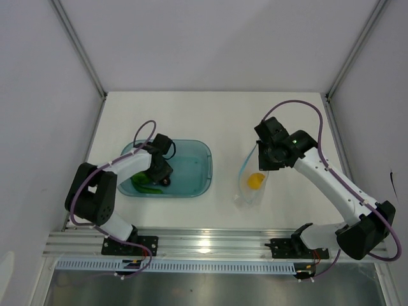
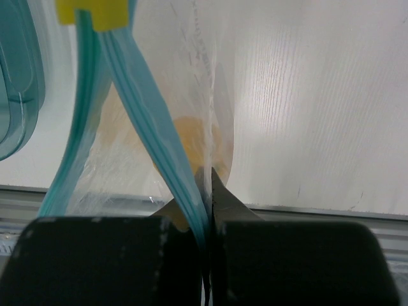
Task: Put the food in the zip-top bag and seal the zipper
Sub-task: Pick up the fake vegetable from the bin, then place the fake vegetable in the zipper food storage bag.
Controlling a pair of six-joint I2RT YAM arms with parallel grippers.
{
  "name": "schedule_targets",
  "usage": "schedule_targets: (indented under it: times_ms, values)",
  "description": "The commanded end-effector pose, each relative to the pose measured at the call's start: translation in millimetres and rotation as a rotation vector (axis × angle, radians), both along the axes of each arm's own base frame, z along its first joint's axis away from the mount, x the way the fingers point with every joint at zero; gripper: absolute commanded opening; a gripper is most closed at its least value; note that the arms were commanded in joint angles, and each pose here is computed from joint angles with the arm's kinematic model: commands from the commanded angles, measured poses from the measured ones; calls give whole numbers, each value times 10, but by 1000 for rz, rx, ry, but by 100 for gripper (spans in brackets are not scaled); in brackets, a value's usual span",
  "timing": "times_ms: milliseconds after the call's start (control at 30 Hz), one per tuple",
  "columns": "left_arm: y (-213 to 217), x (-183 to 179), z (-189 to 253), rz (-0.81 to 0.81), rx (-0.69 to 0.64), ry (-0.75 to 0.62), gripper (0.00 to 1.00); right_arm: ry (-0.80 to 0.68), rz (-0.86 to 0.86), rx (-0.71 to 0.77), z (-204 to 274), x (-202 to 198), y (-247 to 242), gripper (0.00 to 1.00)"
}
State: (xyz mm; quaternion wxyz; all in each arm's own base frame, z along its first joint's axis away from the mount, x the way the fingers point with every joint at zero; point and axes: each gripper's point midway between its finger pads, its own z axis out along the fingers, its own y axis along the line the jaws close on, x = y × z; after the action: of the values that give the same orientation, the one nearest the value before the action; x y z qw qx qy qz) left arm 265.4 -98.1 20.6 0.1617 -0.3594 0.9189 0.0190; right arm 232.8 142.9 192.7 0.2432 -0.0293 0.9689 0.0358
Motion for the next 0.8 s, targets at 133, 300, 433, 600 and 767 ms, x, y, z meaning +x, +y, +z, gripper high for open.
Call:
schedule_targets:
  times_ms: [133, 300, 433, 600, 767]
  values:
    - [-125, 252, 438, -81, -69, -185, 26, -22, 1, 17, 16, 32, 15, 0]
    - [-378, 313, 1113, -272, -157, -413, 17, -21, -2, -3, -22, 93, 14, 0]
    - [-800, 200, 1588, -526, -347, -577, 3, -30, -14, -46, -26, 210, -26, 0]
    - [-1452, -389, 2068, -962, -712, -631, 1, -53, -26, -92, 1, 362, -45, 0]
    - [-1778, -1032, 2217, -1228, -881, -564, 1, -64, -27, -96, 30, 402, -30, 0]
